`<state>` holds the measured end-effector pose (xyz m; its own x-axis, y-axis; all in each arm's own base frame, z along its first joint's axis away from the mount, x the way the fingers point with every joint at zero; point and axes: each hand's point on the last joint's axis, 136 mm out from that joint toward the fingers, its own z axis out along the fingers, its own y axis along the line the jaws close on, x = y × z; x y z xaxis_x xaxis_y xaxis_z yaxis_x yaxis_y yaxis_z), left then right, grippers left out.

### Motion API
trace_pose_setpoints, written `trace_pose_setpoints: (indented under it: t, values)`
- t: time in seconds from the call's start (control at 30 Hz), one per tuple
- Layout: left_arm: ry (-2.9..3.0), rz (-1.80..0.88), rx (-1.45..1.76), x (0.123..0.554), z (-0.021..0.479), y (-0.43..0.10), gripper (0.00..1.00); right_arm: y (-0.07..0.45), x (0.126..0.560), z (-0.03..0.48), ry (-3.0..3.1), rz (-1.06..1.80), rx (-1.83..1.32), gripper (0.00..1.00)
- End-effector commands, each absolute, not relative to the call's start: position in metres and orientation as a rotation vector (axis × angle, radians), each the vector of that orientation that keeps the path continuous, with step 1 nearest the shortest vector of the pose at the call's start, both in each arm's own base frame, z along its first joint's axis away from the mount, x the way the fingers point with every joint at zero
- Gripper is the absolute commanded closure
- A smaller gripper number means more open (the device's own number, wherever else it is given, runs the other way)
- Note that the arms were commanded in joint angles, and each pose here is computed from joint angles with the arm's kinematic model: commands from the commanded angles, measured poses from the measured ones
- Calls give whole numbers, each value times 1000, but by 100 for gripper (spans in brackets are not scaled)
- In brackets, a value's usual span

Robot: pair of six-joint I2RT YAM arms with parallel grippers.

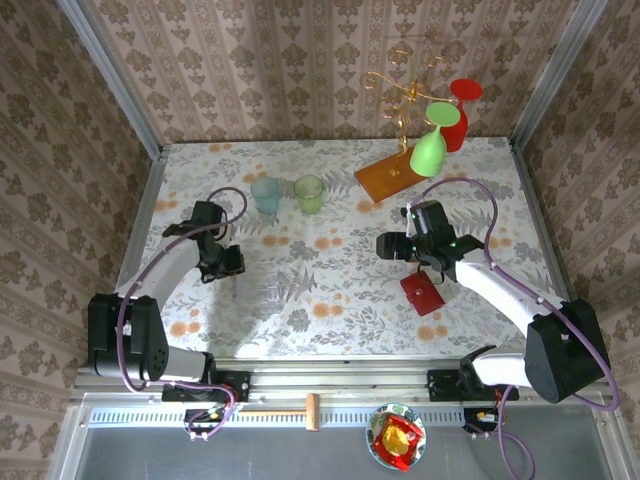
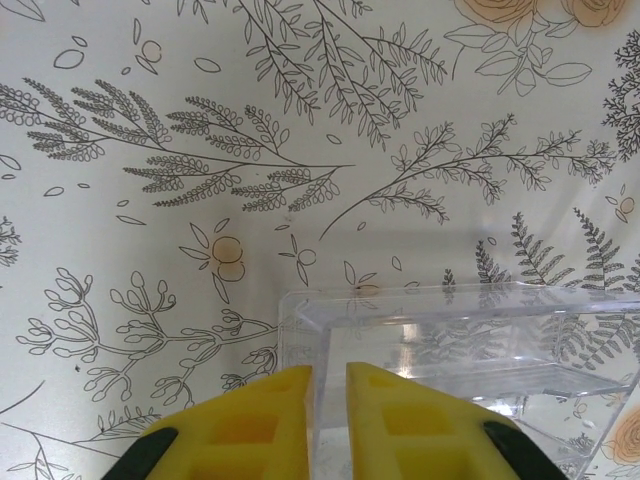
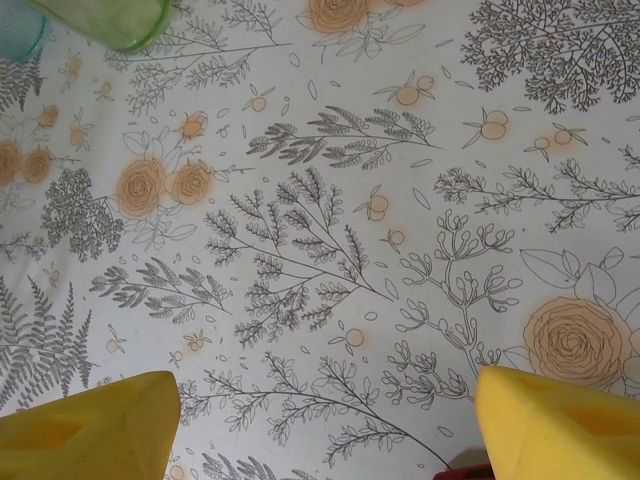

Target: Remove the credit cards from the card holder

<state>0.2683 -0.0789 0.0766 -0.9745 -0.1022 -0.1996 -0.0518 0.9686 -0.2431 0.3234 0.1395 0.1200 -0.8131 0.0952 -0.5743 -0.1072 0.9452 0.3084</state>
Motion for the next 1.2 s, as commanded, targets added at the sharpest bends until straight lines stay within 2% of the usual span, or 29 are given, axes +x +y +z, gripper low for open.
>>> trace_pose_setpoints:
  t: [0.0,0.3,0.6,0.73,1.17]
  values:
    - [2964,-323,-85,258,67,-78,84,134,317,116,2496,408,7,21]
    - [2976,-304,-65,259,63,-81,88,132,315,115,2497,399,14,20]
    - [2930,-270,-20,274,84,-96,95,124,314,120,2480,354,16,20]
    - [2909,-282,13,286,91,-117,100,113,314,123,2467,317,38,19]
    - [2861,-330,136,351,104,-218,100,77,311,123,2452,319,157,19]
